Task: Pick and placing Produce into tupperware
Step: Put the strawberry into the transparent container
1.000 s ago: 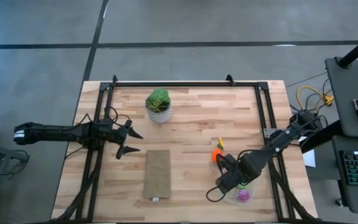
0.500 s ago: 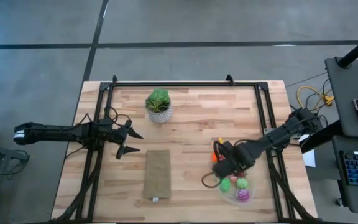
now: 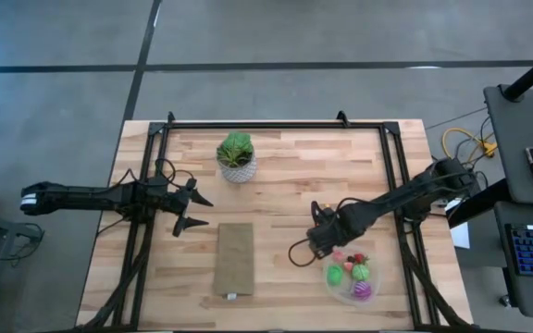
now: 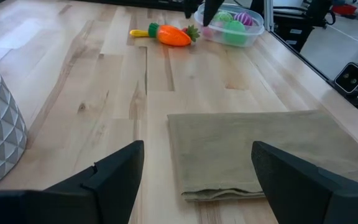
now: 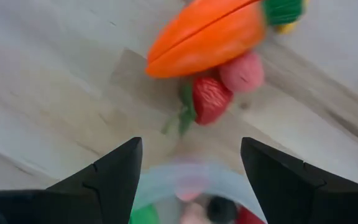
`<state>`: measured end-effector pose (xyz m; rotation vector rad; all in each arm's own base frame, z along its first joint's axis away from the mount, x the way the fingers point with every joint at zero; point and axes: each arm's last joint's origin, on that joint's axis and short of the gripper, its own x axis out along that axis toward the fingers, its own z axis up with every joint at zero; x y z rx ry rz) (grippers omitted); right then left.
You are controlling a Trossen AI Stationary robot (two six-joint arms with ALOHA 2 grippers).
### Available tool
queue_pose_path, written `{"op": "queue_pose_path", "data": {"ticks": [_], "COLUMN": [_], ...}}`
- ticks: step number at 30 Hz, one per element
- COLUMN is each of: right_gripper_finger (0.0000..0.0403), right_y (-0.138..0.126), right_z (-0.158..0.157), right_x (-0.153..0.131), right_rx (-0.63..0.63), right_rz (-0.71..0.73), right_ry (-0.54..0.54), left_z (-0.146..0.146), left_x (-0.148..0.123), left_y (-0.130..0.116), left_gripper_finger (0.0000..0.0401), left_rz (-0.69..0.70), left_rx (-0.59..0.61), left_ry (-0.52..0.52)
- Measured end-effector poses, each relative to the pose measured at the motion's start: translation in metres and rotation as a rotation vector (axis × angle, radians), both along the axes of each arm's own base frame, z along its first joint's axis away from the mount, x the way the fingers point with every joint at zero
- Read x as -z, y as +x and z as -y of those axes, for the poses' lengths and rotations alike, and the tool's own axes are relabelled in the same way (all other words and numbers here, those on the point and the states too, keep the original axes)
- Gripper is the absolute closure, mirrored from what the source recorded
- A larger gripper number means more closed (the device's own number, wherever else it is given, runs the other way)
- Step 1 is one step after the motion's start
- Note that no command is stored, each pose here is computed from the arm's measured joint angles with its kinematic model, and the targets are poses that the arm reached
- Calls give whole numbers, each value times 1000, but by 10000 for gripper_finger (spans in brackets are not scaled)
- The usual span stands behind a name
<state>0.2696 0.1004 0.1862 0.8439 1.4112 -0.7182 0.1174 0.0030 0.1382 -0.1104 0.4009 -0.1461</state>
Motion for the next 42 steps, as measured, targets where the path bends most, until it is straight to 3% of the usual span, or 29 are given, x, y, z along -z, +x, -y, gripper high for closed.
{"op": "queue_pose_path", "data": {"ticks": [10, 15, 31, 42], "right_gripper_finger": [143, 143, 155, 201], "right_y": [-10, -5, -9, -8], "right_z": [5, 5, 22, 23], "right_x": [26, 29, 41, 41], "right_rx": [44, 48, 93, 87], "right_rz": [-10, 57, 47, 51], "right_ry": [10, 29, -44, -16], "left_z": [0, 0, 0, 0], "left_x": [0, 0, 0, 0], "left_y": [0, 0, 0, 0], "left_gripper_finger": [118, 118, 118, 118], "left_rz": [0, 0, 0, 0], "left_rx": [0, 0, 0, 0], "left_ry": [0, 0, 0, 0]}}
